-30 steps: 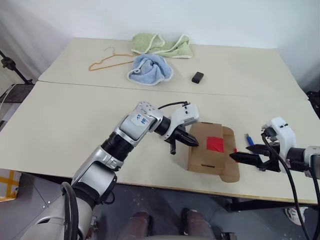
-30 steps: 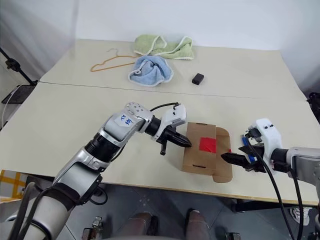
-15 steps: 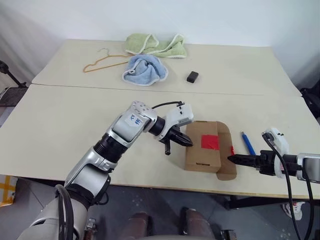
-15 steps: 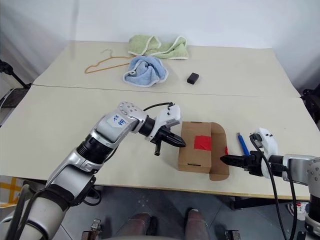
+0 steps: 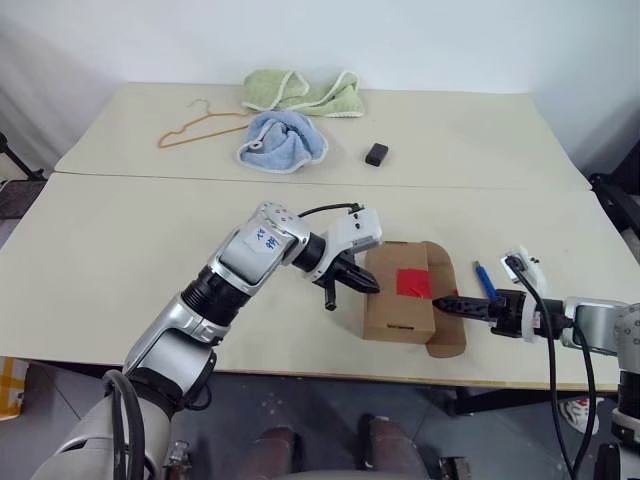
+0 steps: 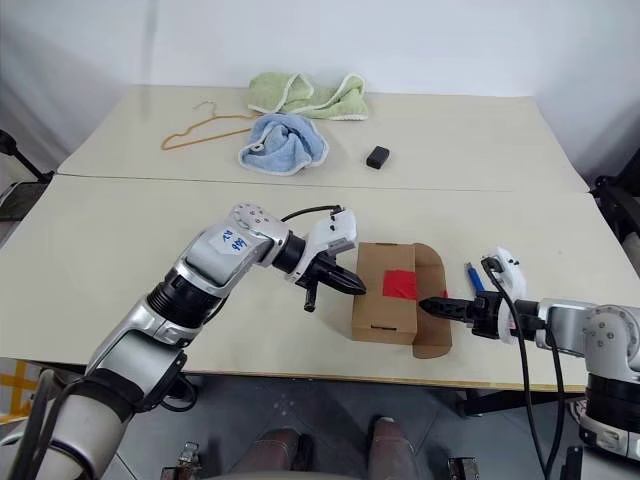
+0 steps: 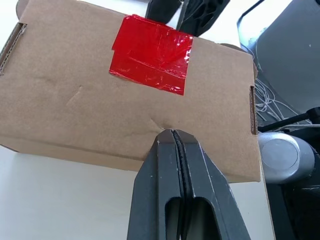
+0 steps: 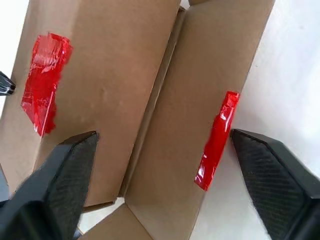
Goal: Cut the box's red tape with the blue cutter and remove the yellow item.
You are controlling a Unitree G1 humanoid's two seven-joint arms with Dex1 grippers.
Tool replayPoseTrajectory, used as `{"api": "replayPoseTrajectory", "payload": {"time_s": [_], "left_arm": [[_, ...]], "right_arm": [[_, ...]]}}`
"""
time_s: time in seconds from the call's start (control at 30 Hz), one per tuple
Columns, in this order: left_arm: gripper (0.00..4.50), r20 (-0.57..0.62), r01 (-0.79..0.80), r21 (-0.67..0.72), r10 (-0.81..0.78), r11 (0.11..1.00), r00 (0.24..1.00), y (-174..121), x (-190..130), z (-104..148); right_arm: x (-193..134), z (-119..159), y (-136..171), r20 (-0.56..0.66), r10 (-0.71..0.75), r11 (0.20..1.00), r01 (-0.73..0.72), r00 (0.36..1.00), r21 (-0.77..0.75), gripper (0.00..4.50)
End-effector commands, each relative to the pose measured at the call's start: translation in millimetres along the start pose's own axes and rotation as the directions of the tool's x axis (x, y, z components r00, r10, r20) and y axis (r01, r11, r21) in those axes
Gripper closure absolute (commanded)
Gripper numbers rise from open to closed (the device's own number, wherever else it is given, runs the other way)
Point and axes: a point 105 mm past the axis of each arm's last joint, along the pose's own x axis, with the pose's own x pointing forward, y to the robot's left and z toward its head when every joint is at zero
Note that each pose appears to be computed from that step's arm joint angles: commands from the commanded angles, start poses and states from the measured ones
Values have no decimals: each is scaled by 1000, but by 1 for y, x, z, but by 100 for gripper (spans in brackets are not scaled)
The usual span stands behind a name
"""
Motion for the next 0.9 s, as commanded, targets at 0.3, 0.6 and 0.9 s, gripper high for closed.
{"api": "replayPoseTrajectory", "payload": {"time_s": [0.3,0.6,0.9], "left_arm": [[450,-74,28,-63,-33,998,997,0,16,-22],[450,-56,11,-69,-15,998,998,4,17,-21],[450,-14,-7,-103,6,995,1000,8,18,-21]], "right_arm": [[-1,-12,1,-24,9,1000,-9,1000,26,449],[-27,11,12,42,-100,991,103,994,-84,449],[-39,25,31,85,-212,939,227,974,-258,449]]}}
